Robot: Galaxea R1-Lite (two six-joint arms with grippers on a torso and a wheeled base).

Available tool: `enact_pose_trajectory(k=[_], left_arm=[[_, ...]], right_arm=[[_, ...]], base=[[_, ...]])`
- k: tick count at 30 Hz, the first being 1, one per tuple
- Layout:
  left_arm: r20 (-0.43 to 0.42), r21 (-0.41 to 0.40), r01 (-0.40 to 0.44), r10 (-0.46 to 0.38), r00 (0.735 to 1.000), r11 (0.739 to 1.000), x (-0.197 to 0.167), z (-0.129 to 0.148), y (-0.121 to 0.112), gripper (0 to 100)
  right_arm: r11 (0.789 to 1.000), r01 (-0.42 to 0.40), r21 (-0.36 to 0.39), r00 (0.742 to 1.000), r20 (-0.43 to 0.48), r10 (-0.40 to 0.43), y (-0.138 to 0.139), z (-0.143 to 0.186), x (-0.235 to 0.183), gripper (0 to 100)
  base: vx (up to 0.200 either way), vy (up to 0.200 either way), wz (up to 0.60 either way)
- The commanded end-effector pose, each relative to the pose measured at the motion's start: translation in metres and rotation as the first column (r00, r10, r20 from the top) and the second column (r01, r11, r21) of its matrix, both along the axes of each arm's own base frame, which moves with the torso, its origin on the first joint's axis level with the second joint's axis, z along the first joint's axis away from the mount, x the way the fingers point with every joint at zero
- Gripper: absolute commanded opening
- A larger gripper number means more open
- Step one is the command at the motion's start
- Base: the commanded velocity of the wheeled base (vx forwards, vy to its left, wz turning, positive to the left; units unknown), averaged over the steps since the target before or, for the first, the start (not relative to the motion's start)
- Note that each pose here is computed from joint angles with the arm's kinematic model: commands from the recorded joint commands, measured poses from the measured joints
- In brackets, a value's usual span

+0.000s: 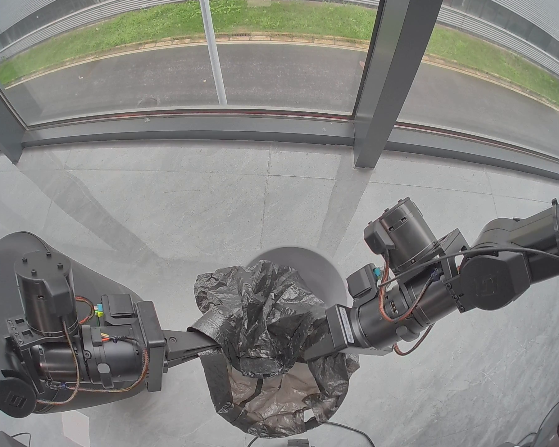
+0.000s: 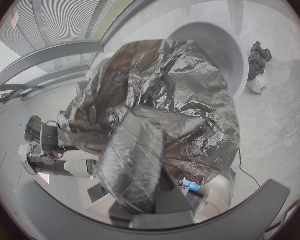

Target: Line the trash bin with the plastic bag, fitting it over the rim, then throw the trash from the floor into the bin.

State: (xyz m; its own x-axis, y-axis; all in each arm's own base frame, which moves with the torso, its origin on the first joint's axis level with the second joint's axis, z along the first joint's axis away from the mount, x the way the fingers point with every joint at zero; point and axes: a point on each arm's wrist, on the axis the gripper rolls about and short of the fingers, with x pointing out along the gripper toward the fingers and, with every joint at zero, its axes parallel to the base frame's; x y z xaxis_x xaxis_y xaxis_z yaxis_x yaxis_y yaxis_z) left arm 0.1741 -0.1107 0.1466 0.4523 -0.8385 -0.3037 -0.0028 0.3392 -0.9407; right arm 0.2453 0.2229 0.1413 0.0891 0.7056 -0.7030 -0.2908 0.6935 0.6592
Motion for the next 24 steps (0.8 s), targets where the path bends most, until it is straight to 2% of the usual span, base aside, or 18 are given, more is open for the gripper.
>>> enact_pose_trajectory(k=[1,11,18,24], left_arm=[[-0.051,0.034,-0.004,0.005,0.999,0.999,0.018,-0.014,-0.008,0],[-0.06,0.042,-0.001,0.003,0.998,0.999,0.041,-0.023,-0.021,0],[-0.05,0.035,-0.006,0.008,0.999,0.999,0.06,-0.03,-0.031,0],[-0.061,0.038,-0.033,0.035,0.998,0.999,0.074,-0.035,-0.029,0]], right_arm=[[0.998,0.061,-0.001,0.998,0.0,-0.061,-0.01,-0.012,0.019,0],[0.992,0.121,-0.02,0.993,0.01,-0.121,-0.015,-0.028,0.039,0],[0.991,0.134,0.0,0.99,0.045,-0.134,-0.012,-0.036,0.049,0],[0.986,0.168,0.023,0.983,0.072,-0.169,-0.016,-0.039,0.065,0]], base=[[0.0,0.0,0.0],[0.0,0.0,0.0],[0.0,0.0,0.0],[0.0,0.0,0.0]])
